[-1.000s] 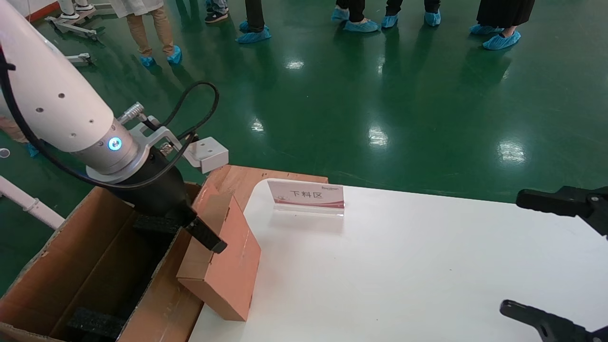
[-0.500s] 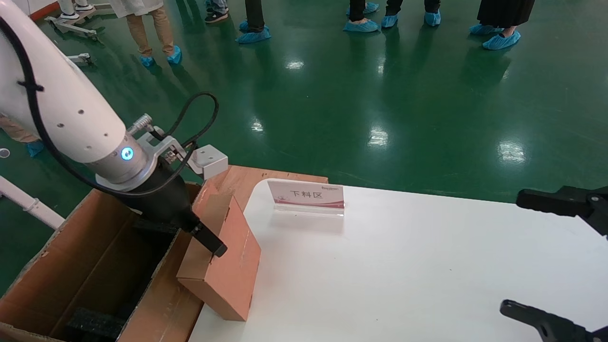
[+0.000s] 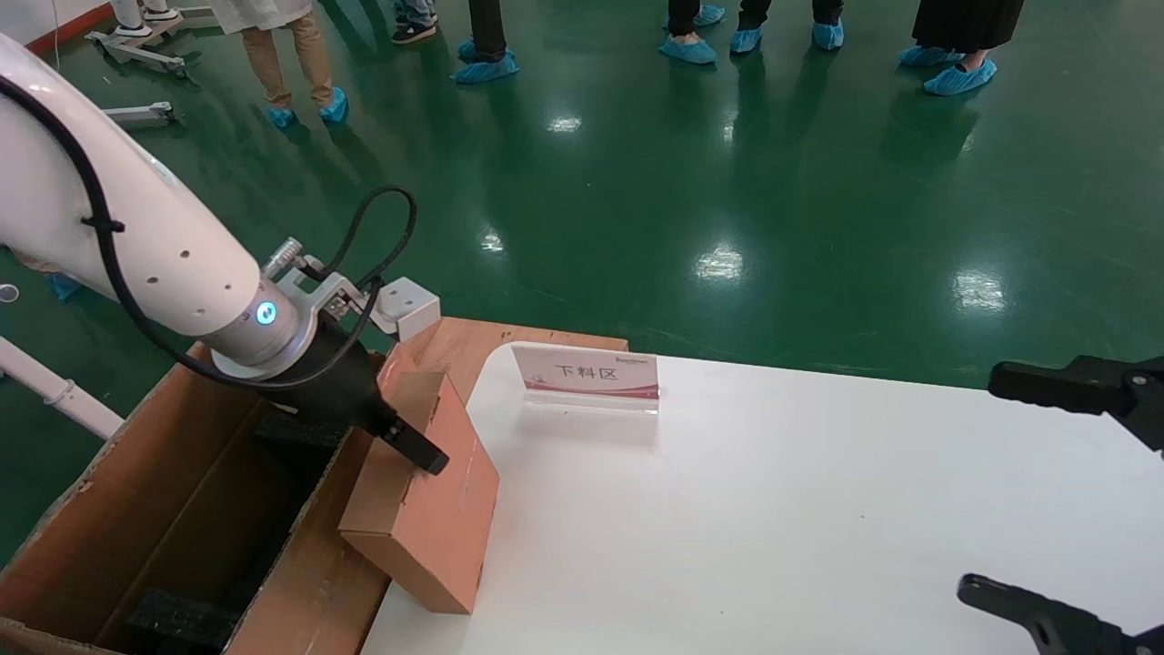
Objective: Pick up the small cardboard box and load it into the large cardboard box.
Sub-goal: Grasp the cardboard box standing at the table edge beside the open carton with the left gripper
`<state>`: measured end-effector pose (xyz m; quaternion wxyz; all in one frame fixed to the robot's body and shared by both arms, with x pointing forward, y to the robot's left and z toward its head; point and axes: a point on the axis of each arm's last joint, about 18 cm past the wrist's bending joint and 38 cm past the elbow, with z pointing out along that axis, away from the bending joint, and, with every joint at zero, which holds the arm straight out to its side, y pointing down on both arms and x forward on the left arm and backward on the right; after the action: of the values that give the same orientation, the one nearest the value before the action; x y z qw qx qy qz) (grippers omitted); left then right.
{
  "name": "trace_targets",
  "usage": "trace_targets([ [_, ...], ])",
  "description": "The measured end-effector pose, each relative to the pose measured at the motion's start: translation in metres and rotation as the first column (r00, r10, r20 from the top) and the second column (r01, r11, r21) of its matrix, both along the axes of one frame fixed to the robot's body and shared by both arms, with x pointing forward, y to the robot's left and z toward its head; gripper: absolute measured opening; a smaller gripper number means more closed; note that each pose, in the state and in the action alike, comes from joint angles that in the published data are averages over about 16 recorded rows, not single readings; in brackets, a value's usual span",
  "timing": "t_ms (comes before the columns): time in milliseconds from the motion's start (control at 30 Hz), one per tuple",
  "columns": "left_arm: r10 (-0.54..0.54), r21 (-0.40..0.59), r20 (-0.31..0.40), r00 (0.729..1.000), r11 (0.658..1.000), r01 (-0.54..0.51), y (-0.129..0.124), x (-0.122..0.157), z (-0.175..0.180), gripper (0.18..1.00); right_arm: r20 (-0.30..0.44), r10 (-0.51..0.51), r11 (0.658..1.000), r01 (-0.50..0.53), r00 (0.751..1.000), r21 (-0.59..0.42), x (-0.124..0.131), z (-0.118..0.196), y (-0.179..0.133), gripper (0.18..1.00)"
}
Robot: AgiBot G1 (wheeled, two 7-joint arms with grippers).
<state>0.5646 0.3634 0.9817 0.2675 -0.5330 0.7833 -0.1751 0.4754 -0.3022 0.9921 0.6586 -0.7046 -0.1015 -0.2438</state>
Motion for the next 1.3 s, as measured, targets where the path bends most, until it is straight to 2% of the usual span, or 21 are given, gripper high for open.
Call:
trace_targets([
  [633,-0.006,-0.035,-0.011,1.000,0.999,0.006,0.0007,-0.0032,-0.0035,0.995,0.000,0.000,1.000,0.000,1.000,0.000,0.0001,0.0000,-0.0001,0.995],
  [833,-0.007,-0.032,-0.011,1.000,0.999,0.007,0.0005,-0.0031,-0.0034,0.969,0.000,0.000,1.000,0.000,1.000,0.000,0.0001,0.0000,-0.0001,0.972],
  [1033,-0.007,-0.030,-0.011,1.000,1.000,0.007,0.0004,-0.0030,-0.0032,0.914,0.000,0.000,1.000,0.000,1.000,0.000,0.0001,0.0000,-0.0001,0.918],
  [1300,-0.008,-0.028,-0.011,1.000,1.000,0.007,0.0003,-0.0030,-0.0031,0.776,0.000,0.000,1.000,0.000,1.000,0.000,0.0001,0.0000,-0.0001,0.799],
])
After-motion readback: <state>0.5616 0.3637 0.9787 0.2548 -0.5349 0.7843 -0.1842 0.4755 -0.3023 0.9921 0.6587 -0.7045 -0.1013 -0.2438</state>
